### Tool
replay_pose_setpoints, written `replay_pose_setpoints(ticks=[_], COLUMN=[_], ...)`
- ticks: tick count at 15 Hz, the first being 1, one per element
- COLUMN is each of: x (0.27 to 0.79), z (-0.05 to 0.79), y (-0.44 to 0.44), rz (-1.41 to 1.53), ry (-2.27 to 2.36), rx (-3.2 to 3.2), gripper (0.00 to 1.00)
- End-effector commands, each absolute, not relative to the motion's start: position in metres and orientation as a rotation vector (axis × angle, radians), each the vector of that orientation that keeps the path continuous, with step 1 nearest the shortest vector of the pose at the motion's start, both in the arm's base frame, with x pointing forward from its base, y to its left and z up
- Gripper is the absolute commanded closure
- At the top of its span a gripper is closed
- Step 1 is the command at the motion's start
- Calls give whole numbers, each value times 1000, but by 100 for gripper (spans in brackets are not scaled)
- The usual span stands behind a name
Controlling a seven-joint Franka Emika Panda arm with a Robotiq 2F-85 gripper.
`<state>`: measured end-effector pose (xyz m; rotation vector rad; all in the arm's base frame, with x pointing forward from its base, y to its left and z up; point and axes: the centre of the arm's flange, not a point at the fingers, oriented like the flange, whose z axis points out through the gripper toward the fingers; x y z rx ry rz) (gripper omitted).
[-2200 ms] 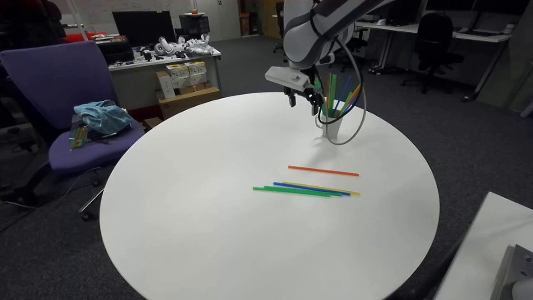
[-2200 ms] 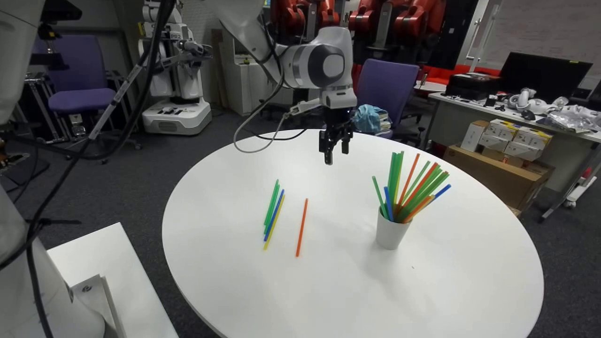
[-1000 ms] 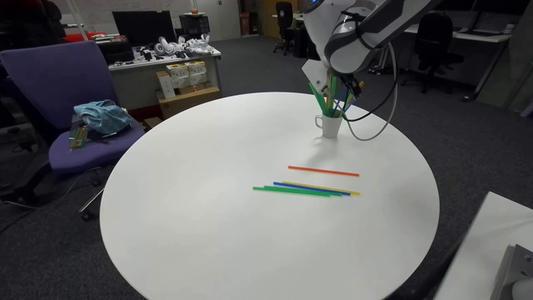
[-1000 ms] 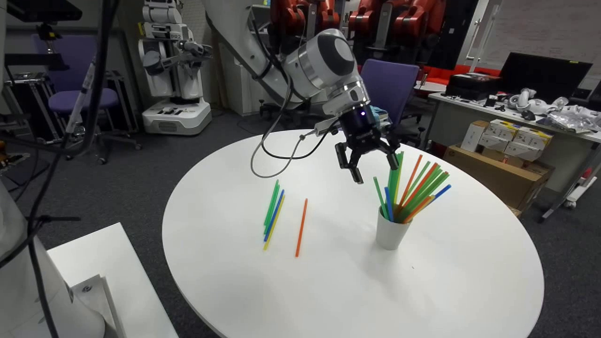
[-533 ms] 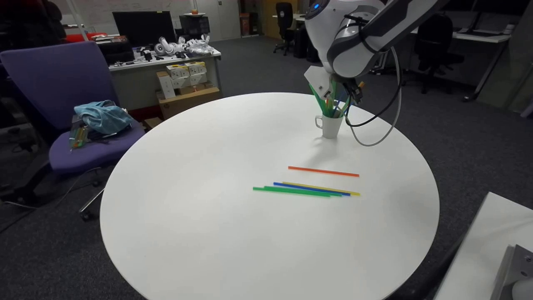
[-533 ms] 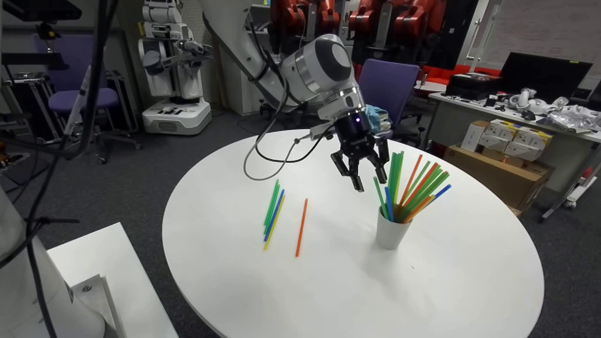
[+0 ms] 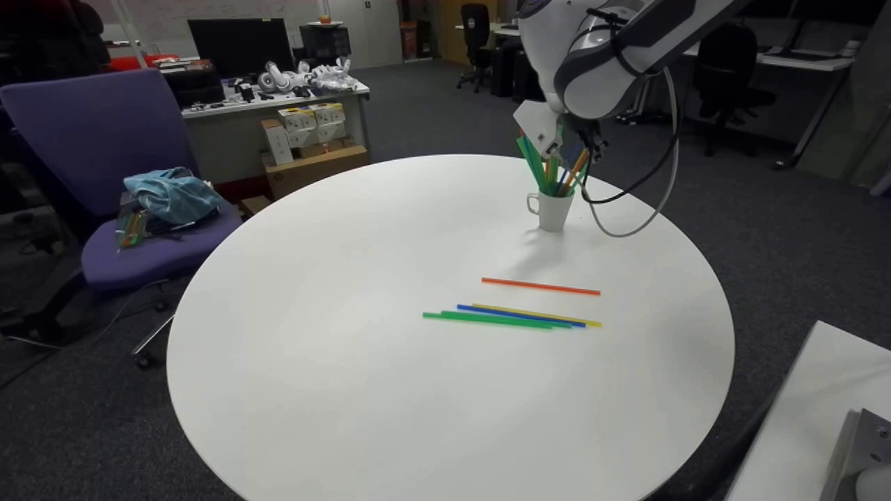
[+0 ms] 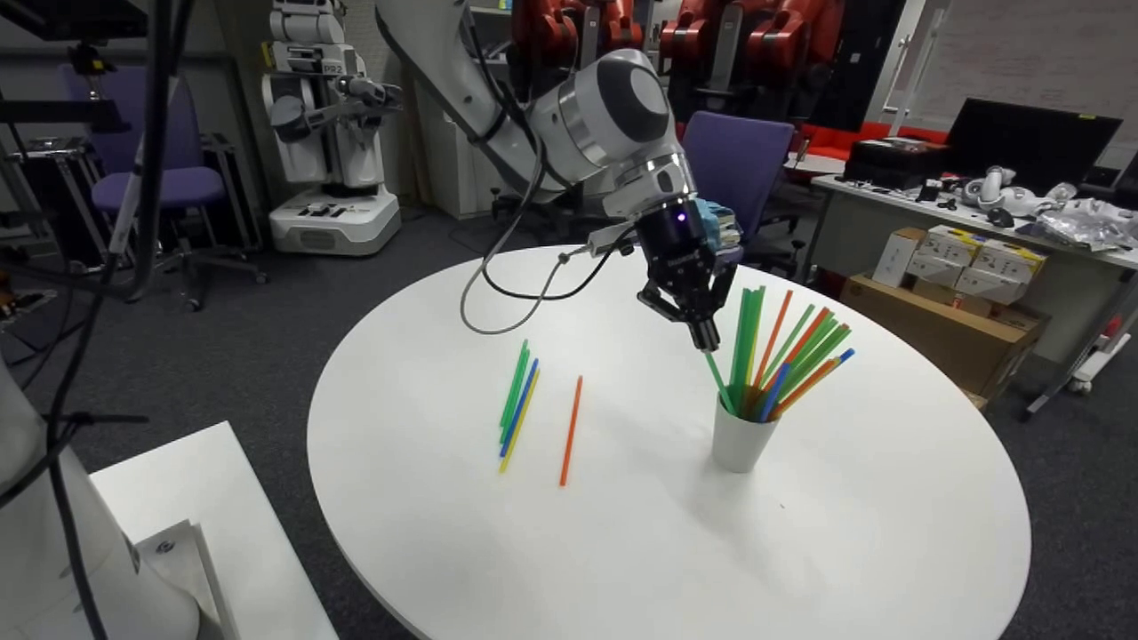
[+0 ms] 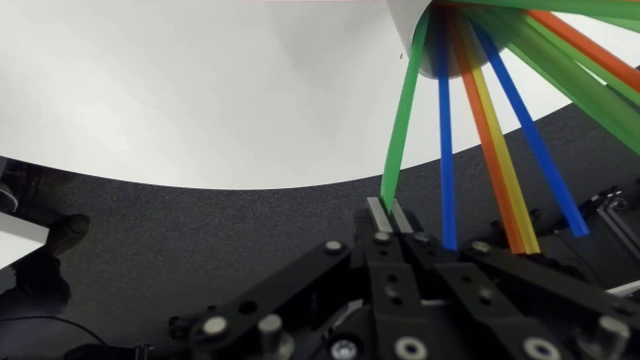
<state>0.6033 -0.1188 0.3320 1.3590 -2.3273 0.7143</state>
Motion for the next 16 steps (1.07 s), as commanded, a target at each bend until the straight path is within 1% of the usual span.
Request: replay_pose_setpoints(ticks=[1,5,9,13,16], x=[585,584,580,578,580], z=[384,441,481,491,483], y=[-110,-88,-51,-17,-1], rz=[788,872,841,793,735], ry=[-2362,-2366,-2189,-1945,-1741], rx=[1410,1515,1795,2036,2151], gripper=[100,100,100,100,100])
